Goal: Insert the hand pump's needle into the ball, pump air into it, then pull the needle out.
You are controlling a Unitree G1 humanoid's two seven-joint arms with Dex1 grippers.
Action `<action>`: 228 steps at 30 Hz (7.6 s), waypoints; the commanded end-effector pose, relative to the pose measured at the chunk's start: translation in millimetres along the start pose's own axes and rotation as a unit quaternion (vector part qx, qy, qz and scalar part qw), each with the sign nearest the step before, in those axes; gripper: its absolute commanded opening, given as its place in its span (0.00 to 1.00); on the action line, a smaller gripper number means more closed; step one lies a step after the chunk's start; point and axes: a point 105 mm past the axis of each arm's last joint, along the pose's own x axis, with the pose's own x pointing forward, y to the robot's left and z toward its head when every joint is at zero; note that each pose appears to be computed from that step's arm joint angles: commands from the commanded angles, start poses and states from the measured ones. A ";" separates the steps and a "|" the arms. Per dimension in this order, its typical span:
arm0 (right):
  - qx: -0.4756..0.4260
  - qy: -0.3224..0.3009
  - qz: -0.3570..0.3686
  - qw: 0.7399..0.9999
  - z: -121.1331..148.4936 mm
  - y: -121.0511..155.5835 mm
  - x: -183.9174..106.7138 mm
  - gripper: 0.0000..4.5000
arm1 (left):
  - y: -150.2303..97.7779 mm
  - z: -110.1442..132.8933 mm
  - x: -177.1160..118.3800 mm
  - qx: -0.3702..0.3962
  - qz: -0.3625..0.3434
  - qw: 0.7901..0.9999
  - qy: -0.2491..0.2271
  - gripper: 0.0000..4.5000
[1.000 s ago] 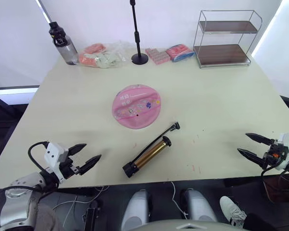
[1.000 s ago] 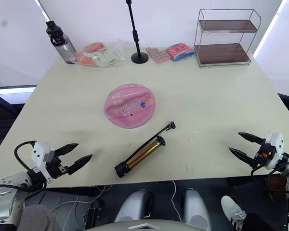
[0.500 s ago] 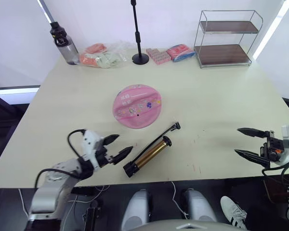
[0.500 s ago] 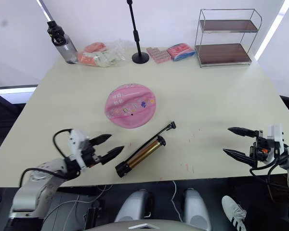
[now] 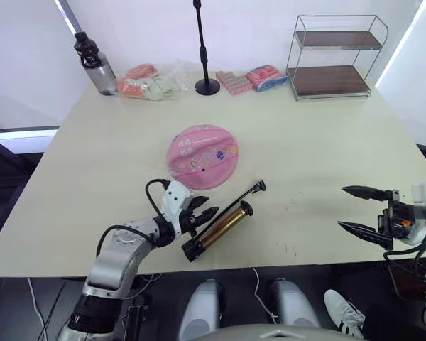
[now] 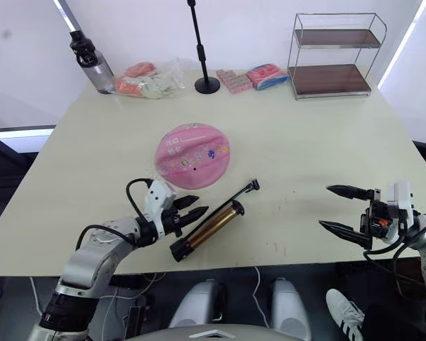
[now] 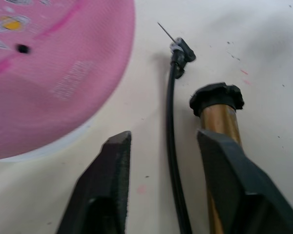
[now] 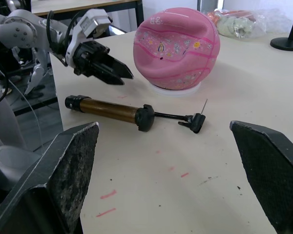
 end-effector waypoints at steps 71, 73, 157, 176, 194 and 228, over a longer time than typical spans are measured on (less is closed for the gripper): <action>0.155 -0.069 -0.227 0.959 3.0 -7.9 31.2 1.00 | -74.8 71.2 93.8 0.092 -0.196 0.966 -0.138 0.01; 0.175 -0.079 -0.225 0.955 6.4 -7.1 35.8 1.00 | -76.9 71.4 94.5 0.090 -0.206 0.965 -0.139 0.01; -0.050 -0.036 -0.091 0.994 41.6 -8.4 69.0 0.07 | 90.5 139.2 -56.2 0.159 0.093 0.972 -0.149 0.98; -0.056 -0.050 -0.082 0.994 48.0 -0.8 78.2 0.07 | 125.7 105.4 -33.9 0.129 0.037 0.991 -0.023 0.98; -0.033 -0.038 -0.086 0.995 57.3 0.9 95.9 0.07 | 119.4 106.7 -16.2 0.095 0.035 0.993 -0.062 0.04; 0.053 0.276 -0.011 0.960 43.9 -19.0 204.9 0.07 | 88.5 87.6 7.9 0.069 0.078 0.992 -0.067 0.04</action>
